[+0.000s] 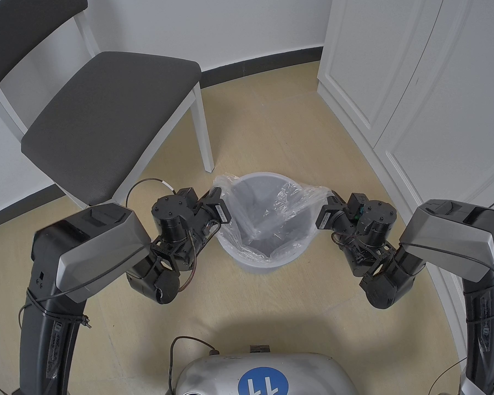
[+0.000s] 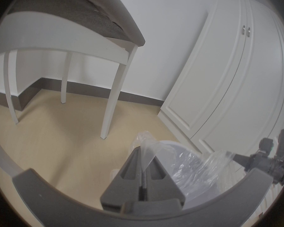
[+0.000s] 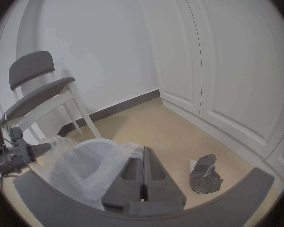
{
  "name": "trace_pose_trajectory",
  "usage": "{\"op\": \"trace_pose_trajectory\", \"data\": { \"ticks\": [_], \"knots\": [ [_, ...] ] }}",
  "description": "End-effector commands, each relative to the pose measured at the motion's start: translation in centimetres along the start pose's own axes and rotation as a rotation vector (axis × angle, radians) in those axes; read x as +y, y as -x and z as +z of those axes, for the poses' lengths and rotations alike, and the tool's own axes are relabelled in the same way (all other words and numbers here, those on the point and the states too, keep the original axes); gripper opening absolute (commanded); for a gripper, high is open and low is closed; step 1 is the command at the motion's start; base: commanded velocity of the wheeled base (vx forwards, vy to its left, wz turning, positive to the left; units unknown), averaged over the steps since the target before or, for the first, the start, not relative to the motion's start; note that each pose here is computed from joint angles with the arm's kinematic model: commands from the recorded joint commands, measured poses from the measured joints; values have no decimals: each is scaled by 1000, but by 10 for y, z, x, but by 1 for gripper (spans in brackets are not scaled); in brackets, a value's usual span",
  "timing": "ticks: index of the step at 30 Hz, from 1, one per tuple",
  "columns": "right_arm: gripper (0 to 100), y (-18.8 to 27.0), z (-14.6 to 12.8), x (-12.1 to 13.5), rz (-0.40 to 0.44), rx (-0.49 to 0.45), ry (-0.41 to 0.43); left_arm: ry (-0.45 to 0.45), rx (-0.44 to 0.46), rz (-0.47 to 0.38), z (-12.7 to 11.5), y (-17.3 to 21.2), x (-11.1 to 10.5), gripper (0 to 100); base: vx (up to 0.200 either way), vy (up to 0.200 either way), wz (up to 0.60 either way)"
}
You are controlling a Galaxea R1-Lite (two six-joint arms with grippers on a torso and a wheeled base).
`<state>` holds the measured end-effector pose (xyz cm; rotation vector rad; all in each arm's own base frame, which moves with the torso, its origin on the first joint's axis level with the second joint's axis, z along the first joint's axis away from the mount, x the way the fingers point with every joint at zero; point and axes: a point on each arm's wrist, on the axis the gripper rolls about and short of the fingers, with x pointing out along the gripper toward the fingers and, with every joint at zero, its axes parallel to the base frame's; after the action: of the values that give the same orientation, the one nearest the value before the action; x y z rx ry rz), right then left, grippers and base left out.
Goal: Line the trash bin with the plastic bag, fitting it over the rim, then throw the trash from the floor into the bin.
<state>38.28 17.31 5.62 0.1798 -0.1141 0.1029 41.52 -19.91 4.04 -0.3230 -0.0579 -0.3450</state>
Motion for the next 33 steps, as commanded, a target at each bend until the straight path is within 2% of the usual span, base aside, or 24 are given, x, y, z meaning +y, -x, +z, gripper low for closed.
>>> {"op": "trace_pose_trajectory", "data": {
  "ticks": [1, 5, 12, 16, 19, 24, 28, 33],
  "knots": [
    [0, 5, 4, -14, -23, 9, 55, -41, 27, 8, 12, 13, 3, 0, 0, 0, 0],
    [0, 11, -1, -29, -54, 52, 156, -50, 38, 16, 13, 15, 4, 0, 0, 0, 0],
    [0, 24, 7, -34, -59, 79, 202, -67, 106, 33, 34, 33, 1, 0, 0, 0, 0],
    [0, 36, 13, -36, -58, 105, 225, -105, 188, 22, 41, 48, 4, 0, 0, 0, 0],
    [0, 42, 12, -38, -61, 150, 241, -143, 231, 17, 38, 52, 12, 0, 0, 0, 0],
    [0, 54, 5, -44, -62, 238, 305, -152, 313, 50, 28, 52, 24, 0, 0, 0, 0],
    [0, 56, 1, -51, -71, 266, 354, -153, 331, 62, 28, 49, 31, 0, 0, 0, 0],
    [0, 56, 1, -56, -83, 273, 369, -151, 322, 89, 25, 42, 44, 0, 0, 0, 0]
  ]
}}
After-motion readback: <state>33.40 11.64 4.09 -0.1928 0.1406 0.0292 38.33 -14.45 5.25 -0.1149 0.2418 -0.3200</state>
